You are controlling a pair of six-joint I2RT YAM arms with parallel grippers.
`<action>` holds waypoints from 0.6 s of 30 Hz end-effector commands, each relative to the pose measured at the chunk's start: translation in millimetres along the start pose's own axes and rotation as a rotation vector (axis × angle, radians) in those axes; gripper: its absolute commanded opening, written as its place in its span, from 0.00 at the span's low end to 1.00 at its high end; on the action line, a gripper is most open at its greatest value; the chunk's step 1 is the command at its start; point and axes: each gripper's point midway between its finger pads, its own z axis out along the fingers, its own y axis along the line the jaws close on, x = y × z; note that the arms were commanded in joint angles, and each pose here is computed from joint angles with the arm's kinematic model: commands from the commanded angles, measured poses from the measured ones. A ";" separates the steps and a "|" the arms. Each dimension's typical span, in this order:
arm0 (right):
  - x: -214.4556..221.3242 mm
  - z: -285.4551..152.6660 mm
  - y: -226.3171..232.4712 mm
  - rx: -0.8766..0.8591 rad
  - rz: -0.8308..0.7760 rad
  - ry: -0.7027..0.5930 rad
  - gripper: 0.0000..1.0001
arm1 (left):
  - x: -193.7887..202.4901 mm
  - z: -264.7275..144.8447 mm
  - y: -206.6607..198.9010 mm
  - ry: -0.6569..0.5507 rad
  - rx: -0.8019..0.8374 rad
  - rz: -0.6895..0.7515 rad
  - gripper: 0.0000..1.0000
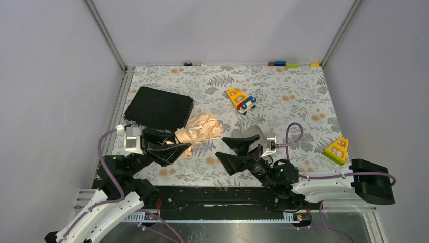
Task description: Open the umbrella
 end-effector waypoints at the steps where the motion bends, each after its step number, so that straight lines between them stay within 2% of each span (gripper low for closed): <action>1: -23.9 13.6 36.1 -0.129 -0.012 -0.057 1.00 | -21.4 13.1 -17.7 -0.047 0.096 0.001 0.00; 6: -30.2 31.3 54.2 -0.187 -0.030 -0.075 1.00 | -14.5 15.6 -34.9 -0.021 0.213 -0.047 0.00; 18: -38.6 64.6 78.9 -0.284 -0.001 -0.095 1.00 | -6.9 16.8 -45.1 -0.001 0.296 -0.096 0.00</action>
